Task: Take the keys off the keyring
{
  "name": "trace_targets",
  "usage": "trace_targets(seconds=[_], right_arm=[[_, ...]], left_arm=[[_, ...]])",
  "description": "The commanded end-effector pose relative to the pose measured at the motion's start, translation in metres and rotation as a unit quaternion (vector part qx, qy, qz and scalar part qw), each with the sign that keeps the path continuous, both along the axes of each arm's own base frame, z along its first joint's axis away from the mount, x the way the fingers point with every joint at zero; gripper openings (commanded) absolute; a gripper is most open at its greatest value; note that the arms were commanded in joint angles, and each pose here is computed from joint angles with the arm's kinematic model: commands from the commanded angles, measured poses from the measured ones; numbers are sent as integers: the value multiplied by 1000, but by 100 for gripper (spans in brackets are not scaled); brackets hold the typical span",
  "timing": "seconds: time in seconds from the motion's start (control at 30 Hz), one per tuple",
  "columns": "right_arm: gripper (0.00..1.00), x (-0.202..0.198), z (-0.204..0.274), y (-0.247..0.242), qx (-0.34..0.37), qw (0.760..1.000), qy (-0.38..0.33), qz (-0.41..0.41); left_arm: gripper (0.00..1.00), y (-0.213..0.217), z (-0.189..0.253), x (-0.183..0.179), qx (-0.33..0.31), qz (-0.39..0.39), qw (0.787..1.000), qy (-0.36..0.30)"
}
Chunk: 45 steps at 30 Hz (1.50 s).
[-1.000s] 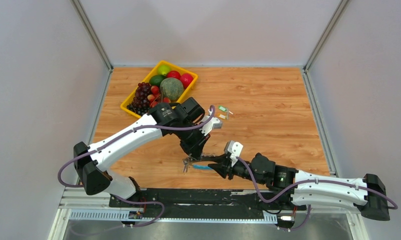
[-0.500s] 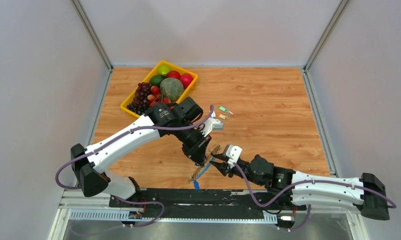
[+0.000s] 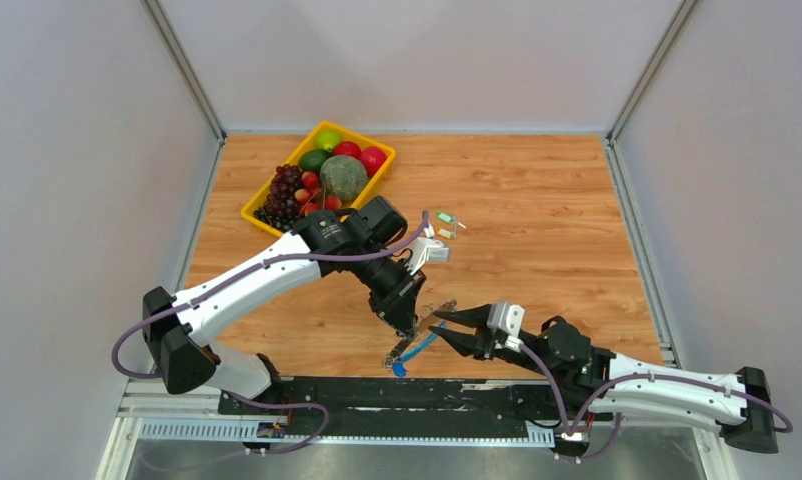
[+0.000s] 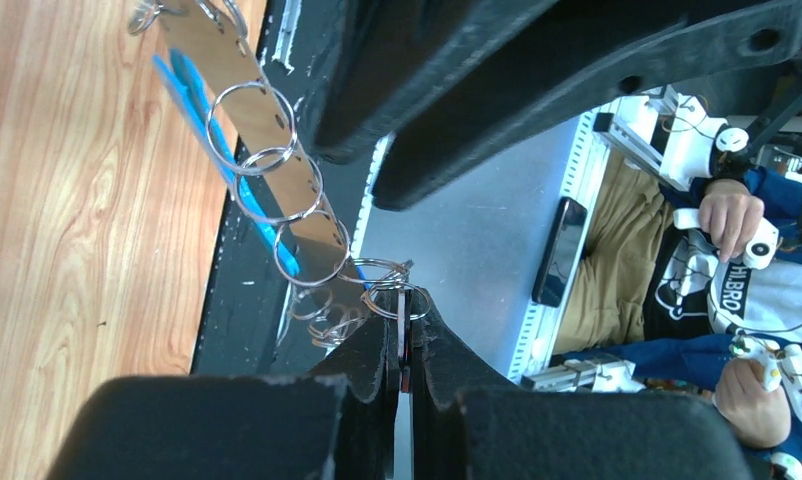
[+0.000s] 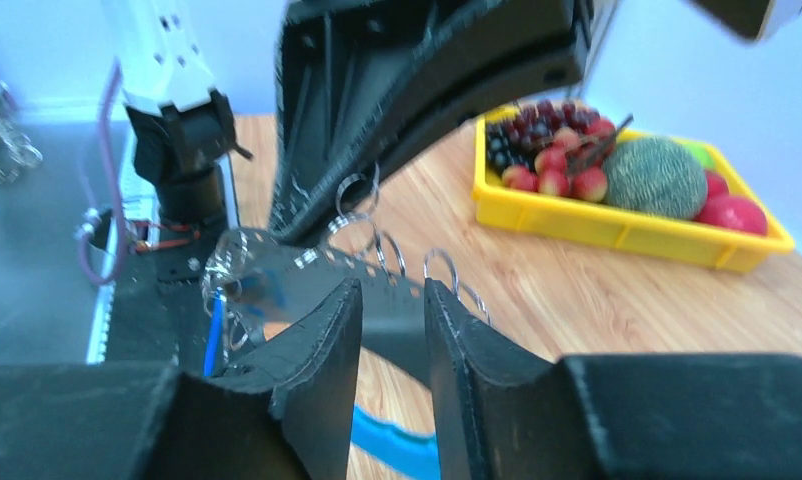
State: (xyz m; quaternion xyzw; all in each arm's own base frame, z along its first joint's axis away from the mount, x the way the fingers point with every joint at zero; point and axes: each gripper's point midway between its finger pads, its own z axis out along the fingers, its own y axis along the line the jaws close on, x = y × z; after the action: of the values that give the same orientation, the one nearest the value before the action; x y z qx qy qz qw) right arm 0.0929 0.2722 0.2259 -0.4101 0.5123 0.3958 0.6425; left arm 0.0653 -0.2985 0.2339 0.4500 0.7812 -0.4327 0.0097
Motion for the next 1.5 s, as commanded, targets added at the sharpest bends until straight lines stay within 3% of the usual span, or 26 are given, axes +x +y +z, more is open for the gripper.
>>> trace_targets(seconds=[0.0, 0.57, 1.47], right_arm=[[33, -21, 26, 2, 44, 997, -33, 60], [31, -27, 32, 17, 50, 994, -38, 85], [24, 7, 50, 12, 102, 995, -12, -10]], left_arm=[[0, -7, 18, -4, -49, -11, 999, 4], [0, -10, 22, -5, -61, -10, 998, 8], [0, -11, 16, -11, -65, -11, 997, 36]])
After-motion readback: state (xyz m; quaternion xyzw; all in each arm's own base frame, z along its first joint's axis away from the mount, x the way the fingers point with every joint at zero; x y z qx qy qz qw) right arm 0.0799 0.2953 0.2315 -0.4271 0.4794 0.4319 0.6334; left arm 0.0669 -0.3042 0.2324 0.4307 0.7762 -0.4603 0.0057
